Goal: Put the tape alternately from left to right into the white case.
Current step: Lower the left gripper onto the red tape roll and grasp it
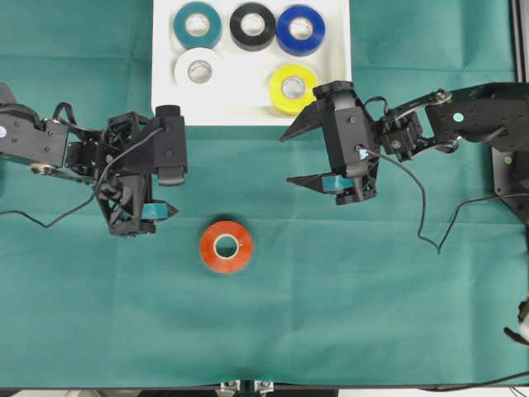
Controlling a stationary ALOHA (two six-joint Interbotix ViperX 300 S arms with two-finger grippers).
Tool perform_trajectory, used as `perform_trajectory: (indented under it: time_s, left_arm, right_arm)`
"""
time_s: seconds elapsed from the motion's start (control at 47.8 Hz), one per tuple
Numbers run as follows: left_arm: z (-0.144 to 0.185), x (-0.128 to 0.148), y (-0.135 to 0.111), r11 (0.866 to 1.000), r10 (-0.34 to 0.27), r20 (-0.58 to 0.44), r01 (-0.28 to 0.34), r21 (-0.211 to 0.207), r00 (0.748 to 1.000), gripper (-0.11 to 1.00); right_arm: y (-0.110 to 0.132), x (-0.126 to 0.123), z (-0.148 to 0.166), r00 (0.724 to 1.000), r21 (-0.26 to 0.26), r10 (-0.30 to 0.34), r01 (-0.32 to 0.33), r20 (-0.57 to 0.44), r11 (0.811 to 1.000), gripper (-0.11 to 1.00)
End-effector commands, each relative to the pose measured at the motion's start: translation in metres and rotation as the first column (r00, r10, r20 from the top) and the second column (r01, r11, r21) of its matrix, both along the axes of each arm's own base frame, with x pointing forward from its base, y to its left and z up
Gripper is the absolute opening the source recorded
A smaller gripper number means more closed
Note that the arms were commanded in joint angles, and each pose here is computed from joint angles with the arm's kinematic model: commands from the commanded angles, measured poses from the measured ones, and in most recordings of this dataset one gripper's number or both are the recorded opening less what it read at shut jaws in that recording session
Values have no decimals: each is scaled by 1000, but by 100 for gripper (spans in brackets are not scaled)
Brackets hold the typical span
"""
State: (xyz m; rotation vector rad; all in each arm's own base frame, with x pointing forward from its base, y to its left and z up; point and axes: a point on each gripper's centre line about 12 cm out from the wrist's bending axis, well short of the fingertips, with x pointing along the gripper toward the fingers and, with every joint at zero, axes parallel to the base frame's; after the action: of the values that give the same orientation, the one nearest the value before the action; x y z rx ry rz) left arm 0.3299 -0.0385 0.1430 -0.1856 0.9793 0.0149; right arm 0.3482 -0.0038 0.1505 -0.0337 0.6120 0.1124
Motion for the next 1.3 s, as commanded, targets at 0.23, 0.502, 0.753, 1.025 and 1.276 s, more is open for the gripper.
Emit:
perform_trajectory:
  time_s: [0.23,0.502,0.753,1.025,1.276]
  left_arm:
    - [17,11,-8,988,116,46,-111,-107,992,82]
    - [23,25,-22,983,123,76,-110,-148,990,82]
    - [10,44,-27,965,194,-25,-195,-178,981,82]
    - [3,50,-34,944,245,-73,-255,-210,967,82]
    - [1,63,-42,944,241,-68,-250,-217,968,82]
  right_arm:
    - [2,0,9,1000,5,4,-4,30,1000,84]
    - [2,-1,8,1000,4,5,-5,28,1000,84]
    - [2,-2,7,1000,6,5,-5,23,1000,84]
    - [2,-4,4,1000,5,6,-6,15,1000,84]
    - [3,-8,0,1000,4,7,-7,2,1000,84]
